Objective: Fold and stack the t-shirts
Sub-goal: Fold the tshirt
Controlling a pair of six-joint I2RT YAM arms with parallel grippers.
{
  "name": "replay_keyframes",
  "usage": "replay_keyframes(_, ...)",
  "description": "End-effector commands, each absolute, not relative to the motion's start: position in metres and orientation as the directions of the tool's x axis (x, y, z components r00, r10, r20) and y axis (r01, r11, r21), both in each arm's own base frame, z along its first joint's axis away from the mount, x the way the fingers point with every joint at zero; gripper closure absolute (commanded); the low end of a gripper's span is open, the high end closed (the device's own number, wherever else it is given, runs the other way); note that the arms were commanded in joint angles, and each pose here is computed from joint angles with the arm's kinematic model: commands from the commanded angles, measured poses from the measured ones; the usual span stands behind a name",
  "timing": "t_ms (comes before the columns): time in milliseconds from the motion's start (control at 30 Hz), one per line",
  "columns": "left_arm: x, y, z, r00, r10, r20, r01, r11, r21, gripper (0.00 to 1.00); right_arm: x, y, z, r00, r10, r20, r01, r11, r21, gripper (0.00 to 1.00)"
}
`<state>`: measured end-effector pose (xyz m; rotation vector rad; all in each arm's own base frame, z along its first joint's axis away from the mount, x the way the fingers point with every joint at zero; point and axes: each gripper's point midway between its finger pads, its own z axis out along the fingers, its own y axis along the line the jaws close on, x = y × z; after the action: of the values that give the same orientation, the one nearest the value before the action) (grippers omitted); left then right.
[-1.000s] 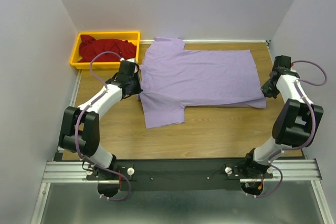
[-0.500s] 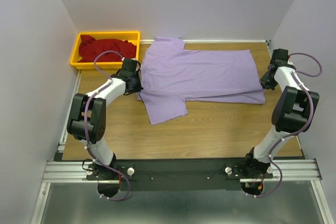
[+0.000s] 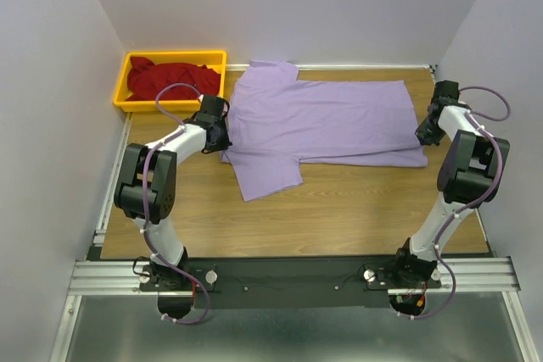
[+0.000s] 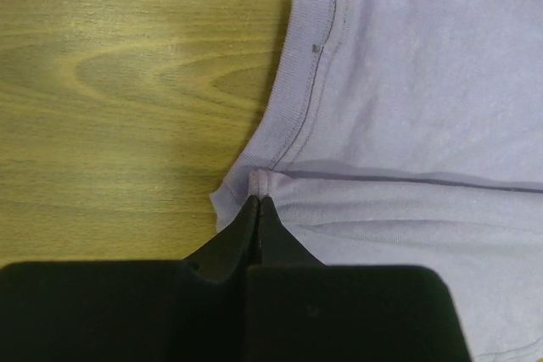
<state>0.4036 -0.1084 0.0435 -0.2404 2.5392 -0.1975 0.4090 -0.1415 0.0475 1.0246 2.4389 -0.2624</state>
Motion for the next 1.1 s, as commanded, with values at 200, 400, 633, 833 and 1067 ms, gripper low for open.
replay_keyframes(200, 0.413, -0.092, 0.053, -0.783, -0.22, -0.582, -0.169, 0.975, -0.142, 1.0, 0.43, -0.148, 0.065, -0.58, 0.591, -0.562, 0.701, 0.713, 0.027, 0.97)
replay_keyframes(400, 0.416, -0.092, 0.06, -0.775, -0.218, -0.593, -0.164, 0.976, -0.144, 1.0, 0.436, -0.149, 0.07, -0.57, 0.59, -0.572, 0.701, 0.712, 0.036, 0.97)
replay_keyframes(633, 0.419, -0.092, 0.055, -0.781, -0.211, -0.588, -0.162, 0.978, -0.135, 1.0, 0.439, -0.15, 0.062, -0.575, 0.594, -0.563, 0.703, 0.71, 0.031, 0.96)
replay_keyframes(833, 0.425, -0.091, 0.072, -0.757, -0.221, -0.615, -0.169, 0.975, -0.142, 1.0, 0.442, -0.153, 0.066, -0.571, 0.586, -0.575, 0.702, 0.711, 0.028, 0.96)
replay_keyframes(1067, 0.427, -0.091, 0.069, -0.765, -0.212, -0.608, -0.167, 0.977, -0.131, 1.0, 0.446, -0.155, 0.068, -0.568, 0.58, -0.583, 0.701, 0.712, 0.026, 0.96)
